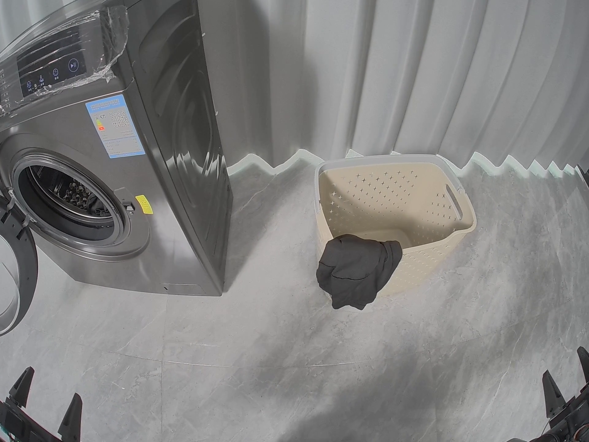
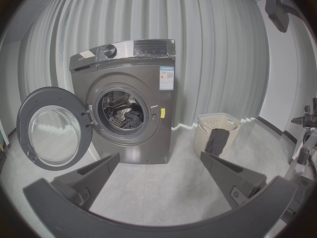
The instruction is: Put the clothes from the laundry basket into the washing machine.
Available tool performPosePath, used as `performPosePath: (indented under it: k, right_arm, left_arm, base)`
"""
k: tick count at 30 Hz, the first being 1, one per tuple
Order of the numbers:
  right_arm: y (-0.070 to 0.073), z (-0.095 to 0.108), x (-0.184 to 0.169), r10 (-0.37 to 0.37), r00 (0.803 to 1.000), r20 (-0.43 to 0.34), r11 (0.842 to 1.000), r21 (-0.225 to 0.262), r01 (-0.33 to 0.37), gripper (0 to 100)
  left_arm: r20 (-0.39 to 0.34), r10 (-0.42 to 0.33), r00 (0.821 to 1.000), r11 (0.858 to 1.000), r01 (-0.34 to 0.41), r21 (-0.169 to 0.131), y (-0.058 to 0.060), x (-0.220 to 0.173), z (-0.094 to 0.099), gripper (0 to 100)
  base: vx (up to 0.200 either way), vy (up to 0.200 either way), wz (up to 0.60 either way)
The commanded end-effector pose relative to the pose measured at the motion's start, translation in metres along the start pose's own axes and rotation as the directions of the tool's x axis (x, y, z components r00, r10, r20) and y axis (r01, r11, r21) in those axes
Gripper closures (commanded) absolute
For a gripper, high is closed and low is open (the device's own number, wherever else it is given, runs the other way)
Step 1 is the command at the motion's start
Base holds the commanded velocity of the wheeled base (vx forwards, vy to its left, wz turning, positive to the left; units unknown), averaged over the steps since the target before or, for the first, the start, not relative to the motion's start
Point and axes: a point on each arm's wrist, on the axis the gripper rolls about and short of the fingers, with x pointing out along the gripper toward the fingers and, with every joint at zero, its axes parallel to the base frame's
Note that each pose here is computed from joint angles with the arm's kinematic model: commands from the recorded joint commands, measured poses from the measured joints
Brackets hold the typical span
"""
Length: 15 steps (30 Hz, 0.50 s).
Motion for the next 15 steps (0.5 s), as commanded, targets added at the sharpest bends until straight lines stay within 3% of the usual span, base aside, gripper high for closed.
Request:
performPosePath:
  k: [1,8,15]
  right_arm:
    - [0.0000,-0.0048,0.0002,0.001,1.000,-0.003,1.000,-0.001,-0.001,0]
    - [0.0000,-0.0046,0.0002,0.001,1.000,-0.001,1.000,0.002,-0.001,0]
    - [0.0000,-0.0048,0.0002,0.001,1.000,-0.003,1.000,0.004,-0.001,0]
  left_arm:
    - [-0.001,0.000,1.000,1.000,0.000,0.000,0.0000,0.0001,-0.0043,0]
    - [-0.003,0.000,1.000,1.000,0.000,0.002,0.0000,0.0002,-0.0048,0]
    - [-0.003,0.000,1.000,1.000,0.000,0.003,0.0000,0.0002,-0.0048,0]
  base:
    - [0.000,-0.200,0.00]
    - [0.000,-0.200,0.00]
    - [0.000,0.000,0.00]
